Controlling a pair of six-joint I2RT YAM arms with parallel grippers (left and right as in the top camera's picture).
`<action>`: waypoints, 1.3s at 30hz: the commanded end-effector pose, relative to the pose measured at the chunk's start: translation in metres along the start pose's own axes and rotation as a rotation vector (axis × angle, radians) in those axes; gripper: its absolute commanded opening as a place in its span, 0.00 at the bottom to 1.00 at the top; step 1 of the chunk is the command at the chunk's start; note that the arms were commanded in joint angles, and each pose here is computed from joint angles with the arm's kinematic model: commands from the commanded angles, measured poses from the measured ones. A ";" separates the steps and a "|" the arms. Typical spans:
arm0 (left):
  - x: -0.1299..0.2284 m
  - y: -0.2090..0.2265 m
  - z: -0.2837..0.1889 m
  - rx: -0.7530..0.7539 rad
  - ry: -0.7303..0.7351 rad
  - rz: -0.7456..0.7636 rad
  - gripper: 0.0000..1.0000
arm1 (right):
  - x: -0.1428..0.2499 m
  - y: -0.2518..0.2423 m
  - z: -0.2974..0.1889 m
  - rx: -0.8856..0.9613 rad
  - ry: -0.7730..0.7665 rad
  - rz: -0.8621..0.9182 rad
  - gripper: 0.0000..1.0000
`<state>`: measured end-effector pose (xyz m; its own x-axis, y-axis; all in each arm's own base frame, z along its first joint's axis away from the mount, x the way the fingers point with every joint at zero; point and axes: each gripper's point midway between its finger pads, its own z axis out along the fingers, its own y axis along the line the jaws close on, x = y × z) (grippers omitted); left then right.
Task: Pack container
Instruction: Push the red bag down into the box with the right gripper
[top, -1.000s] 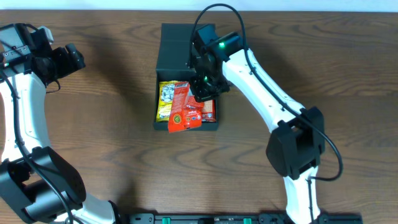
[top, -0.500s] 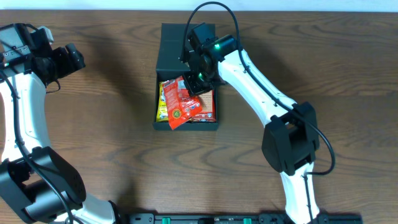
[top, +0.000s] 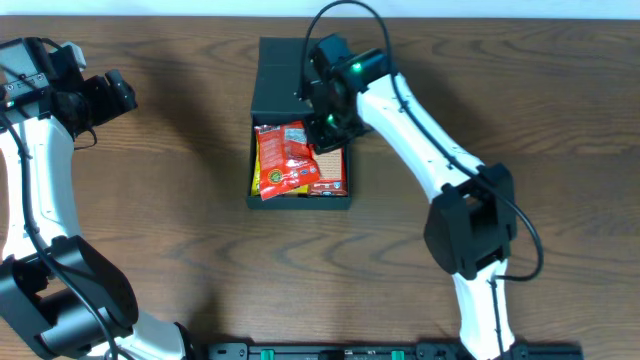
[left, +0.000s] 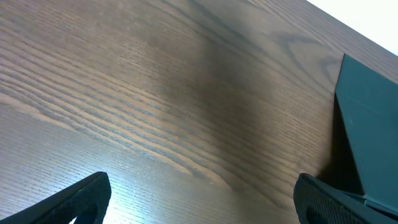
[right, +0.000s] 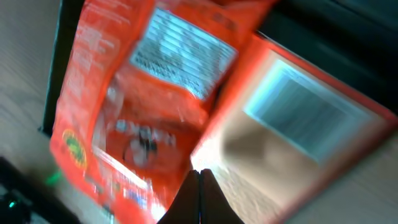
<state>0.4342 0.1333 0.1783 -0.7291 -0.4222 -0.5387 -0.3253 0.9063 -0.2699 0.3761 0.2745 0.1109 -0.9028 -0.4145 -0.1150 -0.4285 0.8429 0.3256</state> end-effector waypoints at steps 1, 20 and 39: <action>-0.001 0.003 0.001 -0.004 0.002 0.008 0.95 | 0.002 0.009 -0.029 -0.048 -0.030 -0.045 0.01; -0.001 0.003 0.001 -0.004 0.002 0.009 0.95 | 0.025 0.055 0.040 -0.114 0.136 -0.175 0.01; -0.001 0.003 0.001 -0.004 0.003 0.009 0.95 | 0.015 0.068 0.049 -0.159 0.110 -0.200 0.01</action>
<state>0.4342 0.1333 0.1783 -0.7292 -0.4218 -0.5388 -0.3250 0.9064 -0.2697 0.3232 0.3344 0.0607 -0.7970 -0.6038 -0.0110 -0.5468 0.7138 0.4376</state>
